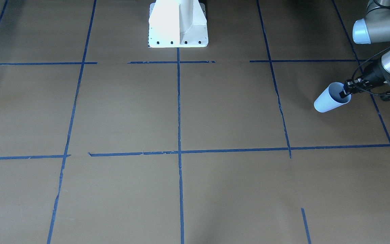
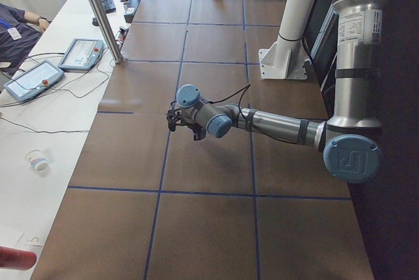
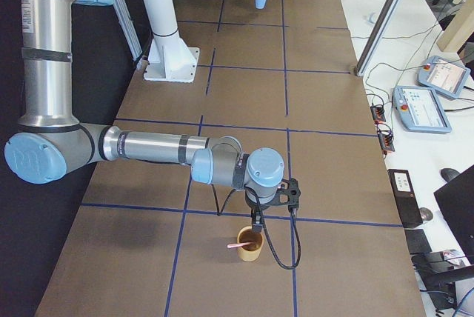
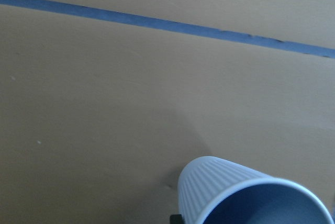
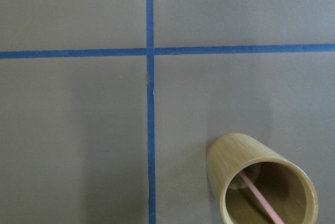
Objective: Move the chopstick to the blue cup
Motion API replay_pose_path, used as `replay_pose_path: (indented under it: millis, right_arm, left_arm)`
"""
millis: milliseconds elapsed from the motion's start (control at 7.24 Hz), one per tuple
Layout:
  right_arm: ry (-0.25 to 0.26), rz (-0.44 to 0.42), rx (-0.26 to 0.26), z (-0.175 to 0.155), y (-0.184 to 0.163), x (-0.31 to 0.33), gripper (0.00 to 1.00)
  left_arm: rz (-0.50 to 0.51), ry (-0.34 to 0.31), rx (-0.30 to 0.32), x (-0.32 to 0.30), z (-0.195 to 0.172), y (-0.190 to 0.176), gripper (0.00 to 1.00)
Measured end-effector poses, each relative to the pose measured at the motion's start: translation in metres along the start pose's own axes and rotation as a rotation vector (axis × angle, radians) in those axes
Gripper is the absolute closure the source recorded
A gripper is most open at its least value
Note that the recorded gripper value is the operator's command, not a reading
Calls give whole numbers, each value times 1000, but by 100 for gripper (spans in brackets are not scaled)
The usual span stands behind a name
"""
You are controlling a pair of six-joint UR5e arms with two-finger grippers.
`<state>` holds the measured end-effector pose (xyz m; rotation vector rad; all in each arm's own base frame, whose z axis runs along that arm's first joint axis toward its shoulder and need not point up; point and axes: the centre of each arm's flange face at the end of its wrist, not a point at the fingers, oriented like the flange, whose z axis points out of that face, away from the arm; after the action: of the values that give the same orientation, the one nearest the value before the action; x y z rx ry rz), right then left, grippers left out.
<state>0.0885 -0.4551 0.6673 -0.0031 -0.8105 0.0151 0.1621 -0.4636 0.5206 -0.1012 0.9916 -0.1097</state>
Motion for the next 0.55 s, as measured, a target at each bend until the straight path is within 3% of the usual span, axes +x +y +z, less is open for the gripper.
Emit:
replay_pose_path:
  millis: [414,553]
  right_arm:
    - [-2,-6,6,-3,-1,-3,0]
    - [-2,-7,7,-3,-2,-3,0]
  left_arm:
    - [-98,52,2,156,-68,0,100]
    - [-135,73,-23,227,-66,10,100]
